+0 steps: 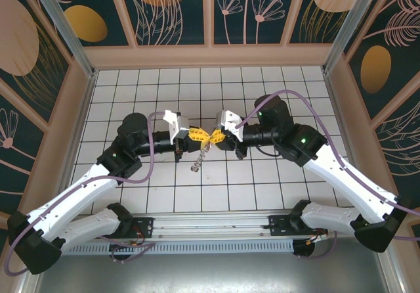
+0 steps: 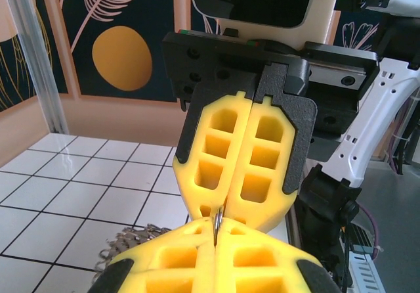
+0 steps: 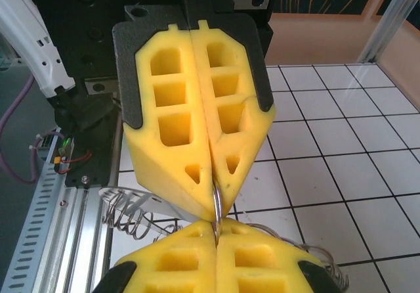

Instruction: Put the keys on the keyring

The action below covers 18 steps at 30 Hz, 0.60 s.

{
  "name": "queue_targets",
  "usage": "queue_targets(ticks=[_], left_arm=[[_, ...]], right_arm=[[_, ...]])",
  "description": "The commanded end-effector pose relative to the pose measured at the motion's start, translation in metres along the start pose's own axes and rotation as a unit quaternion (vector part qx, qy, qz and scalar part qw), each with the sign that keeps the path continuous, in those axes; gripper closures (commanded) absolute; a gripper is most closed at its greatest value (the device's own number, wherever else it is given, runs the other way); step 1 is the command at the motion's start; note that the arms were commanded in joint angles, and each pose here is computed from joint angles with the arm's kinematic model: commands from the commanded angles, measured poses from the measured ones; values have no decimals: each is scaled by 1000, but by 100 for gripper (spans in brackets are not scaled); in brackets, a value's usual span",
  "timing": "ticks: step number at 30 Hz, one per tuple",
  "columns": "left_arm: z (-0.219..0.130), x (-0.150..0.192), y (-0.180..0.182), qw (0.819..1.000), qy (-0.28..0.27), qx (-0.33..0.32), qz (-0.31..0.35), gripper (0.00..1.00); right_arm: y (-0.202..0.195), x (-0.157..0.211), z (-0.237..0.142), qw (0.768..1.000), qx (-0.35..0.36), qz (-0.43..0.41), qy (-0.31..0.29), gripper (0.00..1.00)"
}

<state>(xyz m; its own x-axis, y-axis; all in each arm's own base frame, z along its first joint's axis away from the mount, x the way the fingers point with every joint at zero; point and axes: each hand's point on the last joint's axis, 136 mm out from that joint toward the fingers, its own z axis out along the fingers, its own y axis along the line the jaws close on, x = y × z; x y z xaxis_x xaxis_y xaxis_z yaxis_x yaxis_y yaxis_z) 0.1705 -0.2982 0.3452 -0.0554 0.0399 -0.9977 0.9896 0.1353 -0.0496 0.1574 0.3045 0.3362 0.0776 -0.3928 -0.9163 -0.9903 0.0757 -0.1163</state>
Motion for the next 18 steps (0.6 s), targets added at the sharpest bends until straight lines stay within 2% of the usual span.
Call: queue_targets(ticks=[1,4,6,8,13,18], left_arm=[[-4,-12,-6,1000,-3,4,18,100],[-3,6,10,998,56,-37,19,100],[-3,22,19,993,99,-57,18,94],[-5,22,27,990,119,-75,29,92],[-1,33,32,987,140,-77,29,94],[3,40,33,988,137,-69,22,95]], right_arm=[[-5,-5,-1,1000,21,-13,-5,100],[-11,1,1,999,29,-14,20,100],[-15,8,5,998,32,-13,46,100],[-18,14,9,997,31,-17,69,100],[-15,12,16,996,19,-34,85,100],[-13,12,21,995,9,-36,96,100]])
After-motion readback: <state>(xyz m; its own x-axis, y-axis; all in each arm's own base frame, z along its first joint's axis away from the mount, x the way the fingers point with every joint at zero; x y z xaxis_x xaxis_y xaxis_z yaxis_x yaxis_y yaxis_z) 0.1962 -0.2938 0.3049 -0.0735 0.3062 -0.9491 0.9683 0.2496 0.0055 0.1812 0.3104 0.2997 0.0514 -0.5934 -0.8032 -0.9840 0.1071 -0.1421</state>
